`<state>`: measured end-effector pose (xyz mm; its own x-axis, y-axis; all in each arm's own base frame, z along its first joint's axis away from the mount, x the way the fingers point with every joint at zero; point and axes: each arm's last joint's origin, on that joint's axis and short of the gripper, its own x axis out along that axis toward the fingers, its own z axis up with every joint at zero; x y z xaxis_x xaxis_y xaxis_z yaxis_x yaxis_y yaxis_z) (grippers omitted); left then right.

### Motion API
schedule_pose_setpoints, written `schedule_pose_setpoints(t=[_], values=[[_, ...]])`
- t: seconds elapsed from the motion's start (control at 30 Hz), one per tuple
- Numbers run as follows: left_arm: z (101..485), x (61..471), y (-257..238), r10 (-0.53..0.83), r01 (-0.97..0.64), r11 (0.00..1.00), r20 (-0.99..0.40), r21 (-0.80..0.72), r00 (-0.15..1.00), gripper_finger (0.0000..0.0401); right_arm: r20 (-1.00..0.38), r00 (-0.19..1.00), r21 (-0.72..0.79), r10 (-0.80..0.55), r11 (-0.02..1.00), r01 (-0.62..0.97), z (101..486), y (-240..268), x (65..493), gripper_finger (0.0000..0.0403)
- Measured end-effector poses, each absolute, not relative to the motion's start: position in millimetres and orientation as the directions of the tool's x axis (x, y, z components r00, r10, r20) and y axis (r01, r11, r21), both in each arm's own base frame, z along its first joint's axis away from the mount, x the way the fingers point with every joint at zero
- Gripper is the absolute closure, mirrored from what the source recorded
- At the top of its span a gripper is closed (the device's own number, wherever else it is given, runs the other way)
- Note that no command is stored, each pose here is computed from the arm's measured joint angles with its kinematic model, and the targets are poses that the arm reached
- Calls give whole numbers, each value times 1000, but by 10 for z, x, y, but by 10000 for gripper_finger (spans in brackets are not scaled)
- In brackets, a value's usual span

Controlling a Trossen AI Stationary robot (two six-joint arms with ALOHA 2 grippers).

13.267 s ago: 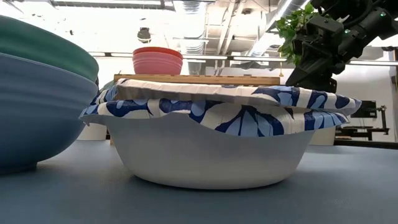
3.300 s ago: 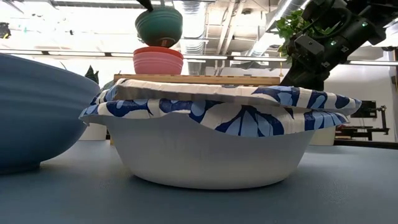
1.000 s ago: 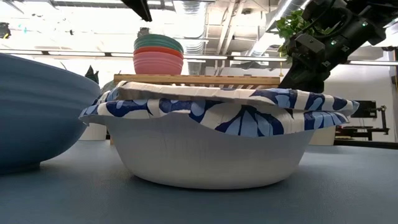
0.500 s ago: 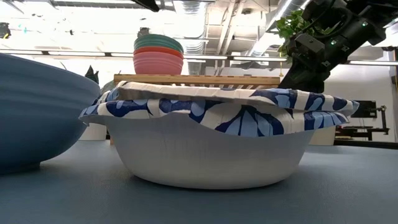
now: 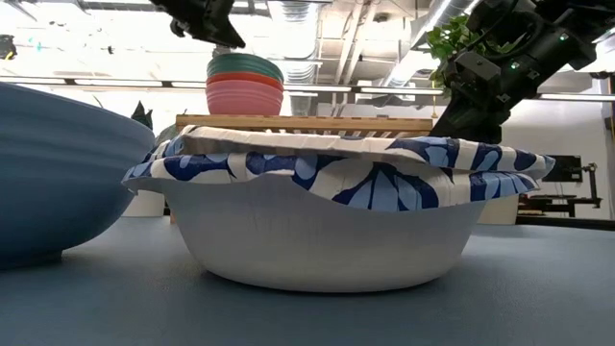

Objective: Place and stack bowls onto a shelf
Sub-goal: Stack the green bowl on top of the orange bowl on the shelf

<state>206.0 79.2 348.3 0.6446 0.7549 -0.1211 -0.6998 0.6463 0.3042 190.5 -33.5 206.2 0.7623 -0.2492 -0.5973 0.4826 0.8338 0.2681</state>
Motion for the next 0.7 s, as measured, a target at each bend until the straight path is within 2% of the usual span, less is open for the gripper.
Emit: schedule_pose_setpoints(t=[0.47,0.63,0.7], values=[[3327,2045,793,767,-727,642,-211,244,606,272,-597,762,268,-250,834,483,2063,-335,1905,177],[3391,2024,748,757,-719,653,-185,240,626,272,-597,762,273,-250,830,486,2062,-335,1904,177],[3513,1992,681,727,-697,686,-145,208,671,272,-597,762,274,-250,830,487,2062,-336,1904,177]])
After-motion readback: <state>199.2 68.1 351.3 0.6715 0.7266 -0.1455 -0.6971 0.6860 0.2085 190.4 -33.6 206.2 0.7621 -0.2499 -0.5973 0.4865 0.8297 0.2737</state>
